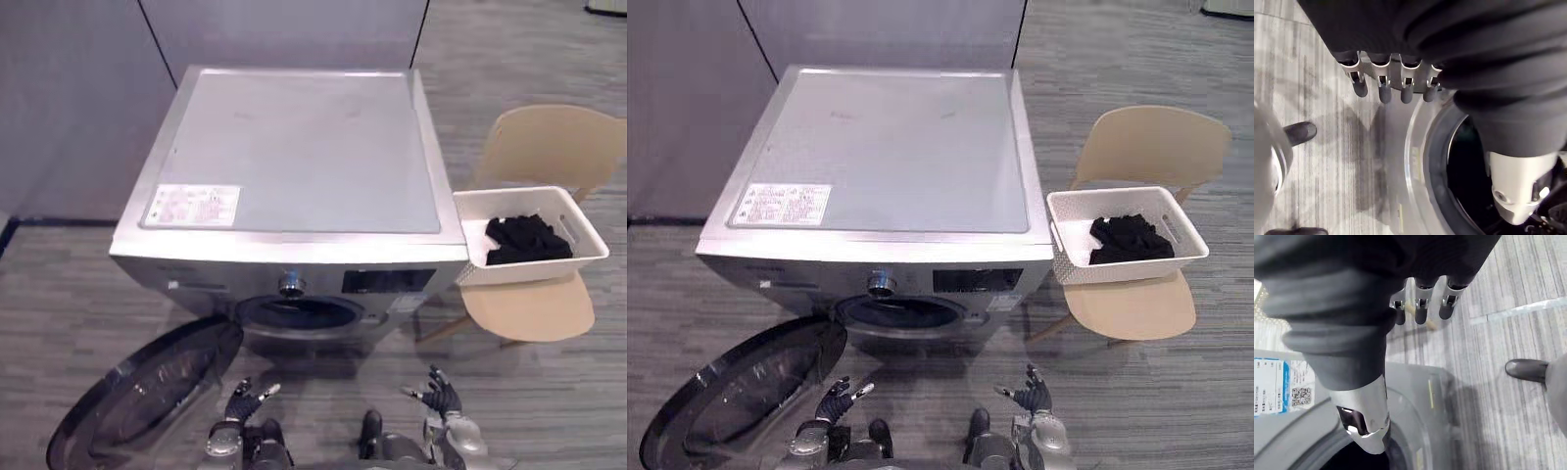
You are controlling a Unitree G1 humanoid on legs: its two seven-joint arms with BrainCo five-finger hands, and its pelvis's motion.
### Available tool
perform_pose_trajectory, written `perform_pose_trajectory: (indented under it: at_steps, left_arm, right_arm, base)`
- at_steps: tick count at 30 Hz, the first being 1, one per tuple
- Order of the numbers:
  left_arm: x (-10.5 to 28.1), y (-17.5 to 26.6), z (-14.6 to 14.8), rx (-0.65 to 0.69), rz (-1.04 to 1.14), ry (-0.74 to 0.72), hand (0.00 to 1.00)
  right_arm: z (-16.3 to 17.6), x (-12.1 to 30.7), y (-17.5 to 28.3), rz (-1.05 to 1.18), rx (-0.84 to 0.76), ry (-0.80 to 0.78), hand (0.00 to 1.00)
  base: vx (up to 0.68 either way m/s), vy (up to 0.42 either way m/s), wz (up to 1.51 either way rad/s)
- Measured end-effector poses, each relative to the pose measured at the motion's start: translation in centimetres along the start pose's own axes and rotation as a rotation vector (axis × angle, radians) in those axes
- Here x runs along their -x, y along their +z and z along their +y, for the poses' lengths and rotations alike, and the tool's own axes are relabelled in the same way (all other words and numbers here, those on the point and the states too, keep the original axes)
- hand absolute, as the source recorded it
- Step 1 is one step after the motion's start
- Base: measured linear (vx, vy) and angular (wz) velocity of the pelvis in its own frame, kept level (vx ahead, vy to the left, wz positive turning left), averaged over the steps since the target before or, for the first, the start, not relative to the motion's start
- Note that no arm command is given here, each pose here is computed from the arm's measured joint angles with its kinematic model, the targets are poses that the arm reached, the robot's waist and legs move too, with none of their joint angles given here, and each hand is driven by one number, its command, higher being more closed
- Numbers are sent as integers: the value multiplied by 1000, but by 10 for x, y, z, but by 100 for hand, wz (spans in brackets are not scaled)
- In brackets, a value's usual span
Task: Pick up the laundry basket with both hands and put the clothes into the washing machine.
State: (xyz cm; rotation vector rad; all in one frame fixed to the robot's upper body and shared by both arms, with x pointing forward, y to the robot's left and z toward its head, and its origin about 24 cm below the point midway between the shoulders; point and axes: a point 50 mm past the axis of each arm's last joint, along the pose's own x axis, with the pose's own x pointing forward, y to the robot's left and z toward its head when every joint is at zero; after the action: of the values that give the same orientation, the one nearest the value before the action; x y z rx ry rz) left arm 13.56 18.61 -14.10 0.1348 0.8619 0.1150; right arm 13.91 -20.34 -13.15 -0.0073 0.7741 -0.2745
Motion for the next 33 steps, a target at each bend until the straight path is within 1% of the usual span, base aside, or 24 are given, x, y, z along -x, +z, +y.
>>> perform_pose_trajectory:
  at_steps: [7, 9, 10, 13, 14, 15, 17, 19, 23, 27, 30, 33]
  left_arm:
    - [-3, 6, -10, -42, -10, -26, 0]
    - [-3, 5, -13, -54, -5, -37, 0]
    - [-3, 7, -19, -80, -10, -58, 0]
    - [-8, 21, -22, -123, -47, -77, 0]
    - [-10, 29, -27, -130, -68, -91, 0]
    - [-12, 38, -30, -147, -97, -101, 0]
    - [-15, 47, -27, -181, -119, -98, 0]
    - [-16, 49, -26, -182, -124, -96, 0]
    - [-18, 41, -12, -170, -77, -57, 0]
    - [-16, 31, -10, -111, -48, -38, 0]
    - [-11, 18, -15, -70, -15, -46, 0]
    - [-7, 14, -18, -36, -24, -44, 0]
  right_arm:
    - [-5, -3, -3, 27, 0, -14, 0]
    - [-9, -2, -7, 49, -29, -36, 0]
    - [-10, -4, -5, 46, -51, -47, 0]
    - [-3, -12, 15, -5, -92, -38, 0]
    - [-4, -14, 19, -16, -93, -45, 0]
    - [-5, -15, 22, -19, -100, -56, 0]
    - [-3, -14, 18, -1, -103, -52, 0]
    - [-4, -15, 21, -6, -95, -54, 0]
    - [-3, -15, 20, -7, -67, -42, 0]
    - [3, -13, 15, 8, -33, -9, 0]
    - [11, -12, 14, 11, -9, 22, 0]
    - [15, -11, 12, 19, -11, 32, 0]
  base:
    - [-5, 25, -43]
    - [-105, 28, -96]
    - [-135, 27, -133]
    - [-179, 16, -247]
    - [-176, -9, -205]
    - [-121, -15, -235]
    - [77, -20, -245]
    - [109, -68, -258]
    - [212, -143, -256]
    - [365, -147, -179]
    - [281, -49, -129]
    - [307, 23, -53]
